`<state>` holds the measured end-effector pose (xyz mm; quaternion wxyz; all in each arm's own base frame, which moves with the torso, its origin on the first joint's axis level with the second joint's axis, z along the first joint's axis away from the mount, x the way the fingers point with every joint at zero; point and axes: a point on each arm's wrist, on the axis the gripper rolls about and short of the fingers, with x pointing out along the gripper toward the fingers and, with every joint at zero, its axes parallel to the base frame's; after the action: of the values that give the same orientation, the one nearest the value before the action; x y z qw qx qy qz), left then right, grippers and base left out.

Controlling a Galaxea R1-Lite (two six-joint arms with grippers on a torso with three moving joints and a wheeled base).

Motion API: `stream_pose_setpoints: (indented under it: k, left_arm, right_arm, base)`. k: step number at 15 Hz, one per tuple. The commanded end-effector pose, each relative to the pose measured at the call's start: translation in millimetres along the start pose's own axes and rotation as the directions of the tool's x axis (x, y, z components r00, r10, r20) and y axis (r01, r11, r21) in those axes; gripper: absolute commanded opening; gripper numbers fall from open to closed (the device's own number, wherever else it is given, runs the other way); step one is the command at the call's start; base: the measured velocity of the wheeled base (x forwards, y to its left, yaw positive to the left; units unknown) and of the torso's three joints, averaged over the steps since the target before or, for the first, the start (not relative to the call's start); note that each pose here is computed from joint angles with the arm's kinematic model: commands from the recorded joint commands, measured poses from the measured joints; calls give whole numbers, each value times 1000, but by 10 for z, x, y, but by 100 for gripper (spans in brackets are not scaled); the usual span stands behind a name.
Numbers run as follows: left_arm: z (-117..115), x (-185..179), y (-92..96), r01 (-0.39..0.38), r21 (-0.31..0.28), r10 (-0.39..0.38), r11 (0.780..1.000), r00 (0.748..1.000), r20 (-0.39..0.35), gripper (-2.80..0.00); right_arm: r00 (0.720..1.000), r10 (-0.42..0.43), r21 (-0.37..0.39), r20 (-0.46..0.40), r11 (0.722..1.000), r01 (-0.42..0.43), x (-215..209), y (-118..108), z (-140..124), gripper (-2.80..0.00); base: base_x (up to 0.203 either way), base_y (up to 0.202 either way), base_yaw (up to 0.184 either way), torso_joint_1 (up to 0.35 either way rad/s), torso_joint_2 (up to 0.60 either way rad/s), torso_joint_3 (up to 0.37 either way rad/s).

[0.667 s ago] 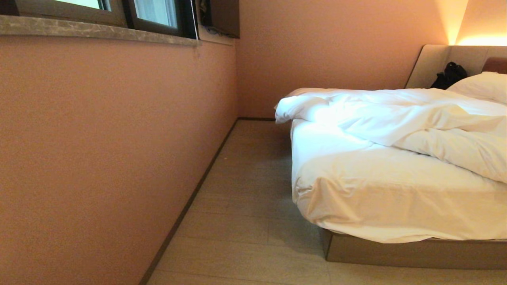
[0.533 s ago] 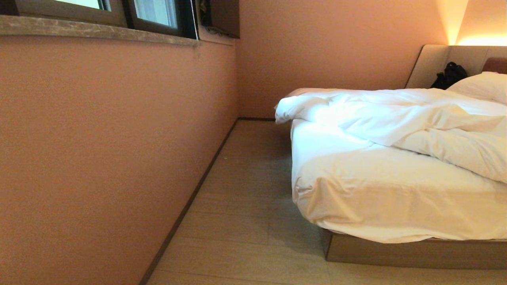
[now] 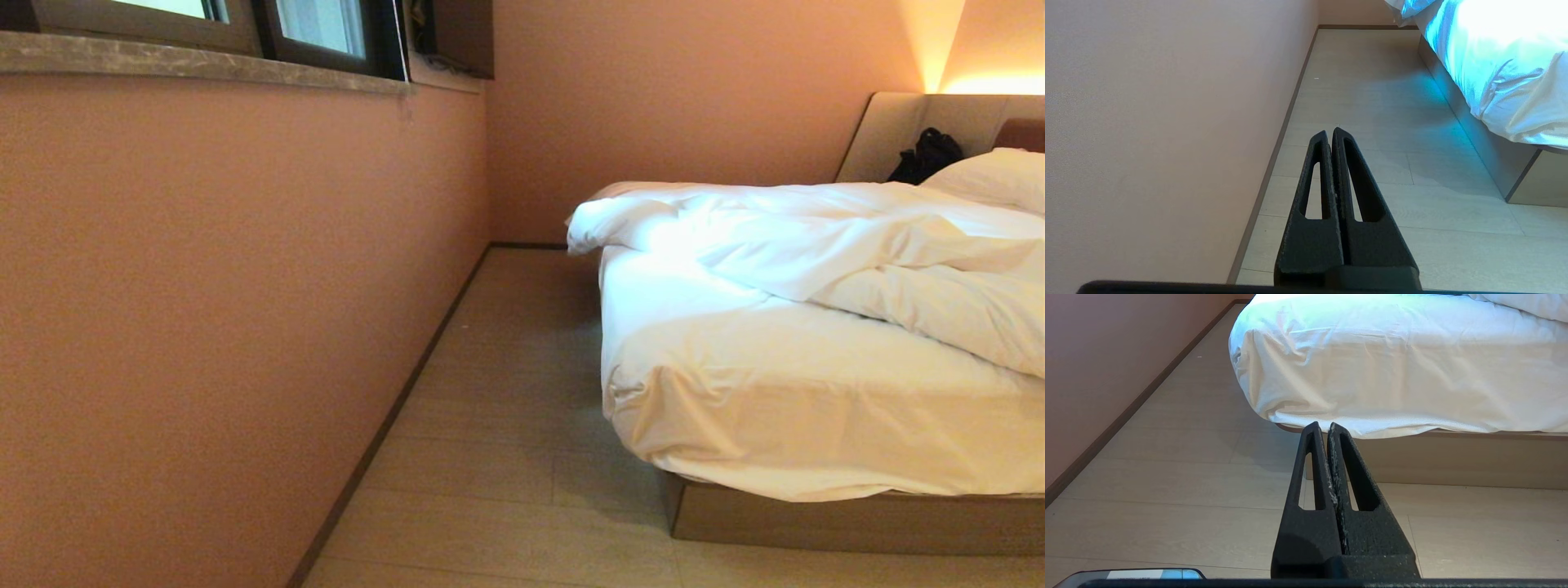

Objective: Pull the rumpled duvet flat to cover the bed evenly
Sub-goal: Hold the folded corner of the quilt

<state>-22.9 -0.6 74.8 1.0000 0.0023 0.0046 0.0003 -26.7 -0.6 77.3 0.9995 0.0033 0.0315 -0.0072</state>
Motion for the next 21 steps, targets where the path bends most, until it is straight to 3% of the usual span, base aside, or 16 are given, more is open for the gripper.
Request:
stream_pose_setpoints:
  k: [1,21]
  left_arm:
    - [0,1,0,-1,0,1,1000,1000,-2,-280]
    - [-6,2,0,-2,-3,2,1000,1000,-5,-280]
  right_arm:
    - [1000,0,0,0,1000,0,0,0,0,-280]
    - [1000,0,0,0,1000,0,0,0,0,-280]
  base:
    - [0,0,0,0,0,0]
    - [0,0,0,0,0,0]
